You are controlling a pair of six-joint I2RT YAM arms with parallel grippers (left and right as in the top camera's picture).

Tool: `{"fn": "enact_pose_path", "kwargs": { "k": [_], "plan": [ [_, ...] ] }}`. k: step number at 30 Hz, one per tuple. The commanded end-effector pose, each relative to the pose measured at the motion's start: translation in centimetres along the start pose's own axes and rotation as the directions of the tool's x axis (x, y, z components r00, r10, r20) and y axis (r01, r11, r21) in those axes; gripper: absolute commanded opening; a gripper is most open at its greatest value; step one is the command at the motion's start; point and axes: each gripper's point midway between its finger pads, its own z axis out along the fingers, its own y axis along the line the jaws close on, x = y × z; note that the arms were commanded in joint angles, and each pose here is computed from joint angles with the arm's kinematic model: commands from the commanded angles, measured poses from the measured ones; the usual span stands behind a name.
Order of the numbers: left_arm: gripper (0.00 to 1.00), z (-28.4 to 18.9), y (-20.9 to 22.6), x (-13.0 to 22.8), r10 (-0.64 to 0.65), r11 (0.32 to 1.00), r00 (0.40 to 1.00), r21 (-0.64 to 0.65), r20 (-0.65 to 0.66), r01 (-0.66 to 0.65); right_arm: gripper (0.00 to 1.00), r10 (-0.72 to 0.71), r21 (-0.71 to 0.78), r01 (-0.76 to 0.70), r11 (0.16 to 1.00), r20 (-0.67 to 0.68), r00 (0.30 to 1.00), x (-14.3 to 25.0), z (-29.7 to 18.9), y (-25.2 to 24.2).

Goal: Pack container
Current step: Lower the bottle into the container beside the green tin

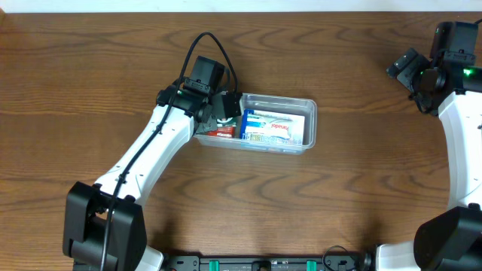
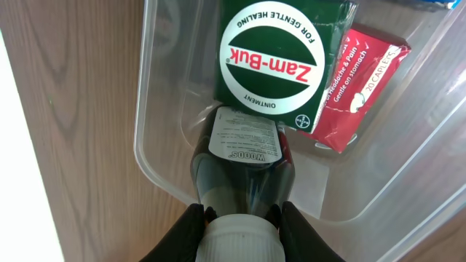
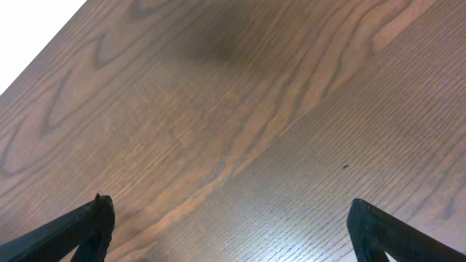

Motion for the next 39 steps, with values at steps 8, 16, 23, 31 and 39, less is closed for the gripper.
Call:
{"fn": "enact_pose_path", "kwargs": {
  "k": [8,16,23,31,39],
  "plan": [
    [0.06,0.0,-1.5,-2.8,0.041,0.998,0.995,0.045,0.093,-0.046,0.99,-0.005,0.003,0.005,1.000,0.006,1.000,-0.2,0.0,-0.1],
    [0.06,-0.5,-2.3,-5.4,0.067,0.995,0.980,0.058,0.188,-0.079,0.99,-0.005,0.002,0.005,1.000,0.005,1.000,-0.2,0.0,-0.1],
    [0.06,-0.6,-2.4,-5.5,0.066,0.995,0.979,0.061,0.192,-0.080,0.99,-0.005,0.003,0.005,1.000,0.006,1.000,-0.2,0.0,-0.1],
    [0.06,-0.6,-2.4,-5.5,0.061,0.995,0.978,0.067,0.199,-0.076,0.99,-0.005,0.003,0.005,1.000,0.006,1.000,-0.2,0.0,-0.1],
    [0.06,-0.2,-1.4,-3.0,0.065,0.998,0.996,0.016,0.064,-0.066,0.99,-0.005,0.003,0.005,1.000,0.006,1.000,-0.2,0.0,-0.1]
  ]
}}
